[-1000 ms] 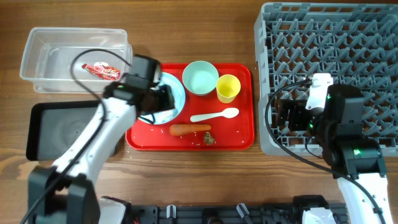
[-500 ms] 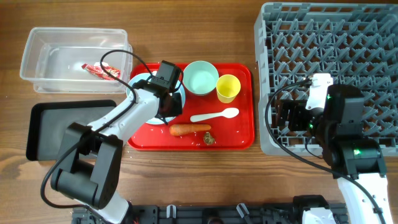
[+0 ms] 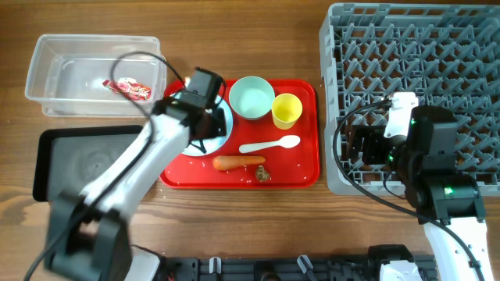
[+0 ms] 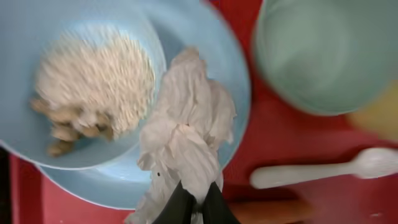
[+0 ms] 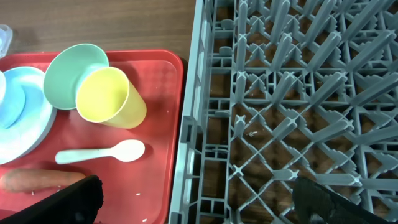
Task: Sort waste into correct bins and load items into the dishwasher rack
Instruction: 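Carry the tissue to the clear bin and release it, then grasp the yellow cup with the left gripper and lift it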
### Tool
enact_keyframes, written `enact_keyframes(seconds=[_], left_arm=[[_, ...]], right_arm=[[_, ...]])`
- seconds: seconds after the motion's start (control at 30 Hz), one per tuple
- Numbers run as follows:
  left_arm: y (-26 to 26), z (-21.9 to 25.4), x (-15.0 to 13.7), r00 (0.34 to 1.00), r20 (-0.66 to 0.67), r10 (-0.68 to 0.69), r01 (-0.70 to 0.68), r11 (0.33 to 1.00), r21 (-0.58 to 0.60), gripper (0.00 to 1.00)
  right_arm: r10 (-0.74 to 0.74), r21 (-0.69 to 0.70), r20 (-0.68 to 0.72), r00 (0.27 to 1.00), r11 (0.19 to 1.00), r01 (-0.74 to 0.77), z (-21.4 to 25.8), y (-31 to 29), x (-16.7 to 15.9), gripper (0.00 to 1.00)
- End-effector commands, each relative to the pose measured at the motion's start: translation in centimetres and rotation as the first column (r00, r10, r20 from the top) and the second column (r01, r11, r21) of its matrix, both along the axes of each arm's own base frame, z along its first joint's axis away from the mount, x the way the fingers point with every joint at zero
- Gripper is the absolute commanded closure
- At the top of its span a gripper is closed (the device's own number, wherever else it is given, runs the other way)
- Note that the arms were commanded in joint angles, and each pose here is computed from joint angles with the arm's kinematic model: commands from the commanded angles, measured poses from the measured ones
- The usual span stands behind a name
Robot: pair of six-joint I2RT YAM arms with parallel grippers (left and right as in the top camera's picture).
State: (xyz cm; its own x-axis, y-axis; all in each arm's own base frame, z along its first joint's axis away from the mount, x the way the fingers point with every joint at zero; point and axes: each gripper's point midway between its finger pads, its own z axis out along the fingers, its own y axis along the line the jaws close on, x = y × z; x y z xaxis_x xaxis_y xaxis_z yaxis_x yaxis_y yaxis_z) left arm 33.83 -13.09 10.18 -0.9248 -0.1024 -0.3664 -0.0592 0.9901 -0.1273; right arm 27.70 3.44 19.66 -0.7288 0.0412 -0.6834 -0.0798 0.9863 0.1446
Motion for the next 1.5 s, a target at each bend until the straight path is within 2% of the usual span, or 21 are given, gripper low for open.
enact_keyframes(seconds=[0.0,0.1,0.2,0.3,0.37,0.53,0.6,0.73,0.83,0.93,1.07,1.2,1.33,1.47], left_arm=[[4.8,8.2,2.8,0.947,0.289,0.140,-0.156,0.987,0.034,0.96],[9.8,10.5,5.0,0.875,0.397,0.275,-0.307,0.952,0.017,0.96],[14.2,10.9,7.4,0.806,0.452,0.382,-0.419,0.908,-0.019,0.96],[17.8,10.0,9.6,0.751,0.482,0.451,-0.496,0.868,-0.039,0.96],[19.7,8.2,10.6,0.737,0.473,0.482,-0.533,0.846,-0.033,0.94],[21.2,6.5,11.9,0.722,0.475,0.504,-0.557,0.830,-0.034,0.58],[20.5,7.5,12.2,0.739,0.491,0.461,-0.510,0.859,-0.039,0.54],[15.9,10.8,12.2,0.788,0.523,0.325,-0.321,0.942,-0.101,0.53],[8.2,12.2,11.0,0.846,0.505,0.172,-0.074,0.976,-0.207,0.52],[0.2,11.3,9.3,0.883,0.469,0.003,0.135,0.956,-0.259,0.48],[-9.6,8.1,6.4,0.889,0.412,-0.200,0.326,0.909,-0.261,0.44],[-14.7,5.3,4.5,0.876,0.378,-0.299,0.412,0.872,-0.266,0.43],[-17.1,1.2,3.9,0.944,0.250,-0.214,0.297,0.880,-0.370,0.45],[-16.8,-0.8,4.1,0.962,0.203,-0.181,0.246,0.897,-0.368,0.47]], right_arm=[[0.026,-0.003,0.026,0.999,1.000,-0.026,1.0,0.3,0.3,0.00],[0.025,-0.002,0.026,0.999,1.000,-0.025,1.0,0.3,0.3,0.00],[0.026,-0.002,0.022,0.999,1.000,-0.026,0.9,0.3,0.2,0.00],[0.026,-0.002,0.021,0.999,1.000,-0.026,0.9,0.3,0.2,0.00],[0.026,-0.002,0.022,0.999,1.000,-0.026,0.9,0.3,0.2,0.00],[0.025,-0.002,0.023,0.999,1.000,-0.025,0.9,0.3,0.2,0.00],[0.026,-0.003,0.023,0.999,1.000,-0.026,0.9,0.3,0.2,0.00],[0.025,-0.002,0.023,0.999,1.000,-0.025,0.9,0.3,0.2,0.00],[0.025,-0.003,0.030,0.999,1.000,-0.025,1.1,0.3,0.4,0.00],[0.013,-0.011,0.023,1.000,1.000,-0.013,0.9,0.1,0.3,0.00],[-0.177,-0.024,-0.016,0.984,0.984,0.177,0.3,-2.3,-0.2,0.00],[-0.220,-0.030,-0.041,0.975,0.975,0.219,-0.2,-2.9,-0.6,0.00],[-0.266,-0.059,-0.066,0.962,0.963,0.262,-0.7,-3.8,-1.2,0.00],[-0.266,-0.070,-0.085,0.960,0.963,0.261,-1.0,-3.9,-1.6,0.00]])
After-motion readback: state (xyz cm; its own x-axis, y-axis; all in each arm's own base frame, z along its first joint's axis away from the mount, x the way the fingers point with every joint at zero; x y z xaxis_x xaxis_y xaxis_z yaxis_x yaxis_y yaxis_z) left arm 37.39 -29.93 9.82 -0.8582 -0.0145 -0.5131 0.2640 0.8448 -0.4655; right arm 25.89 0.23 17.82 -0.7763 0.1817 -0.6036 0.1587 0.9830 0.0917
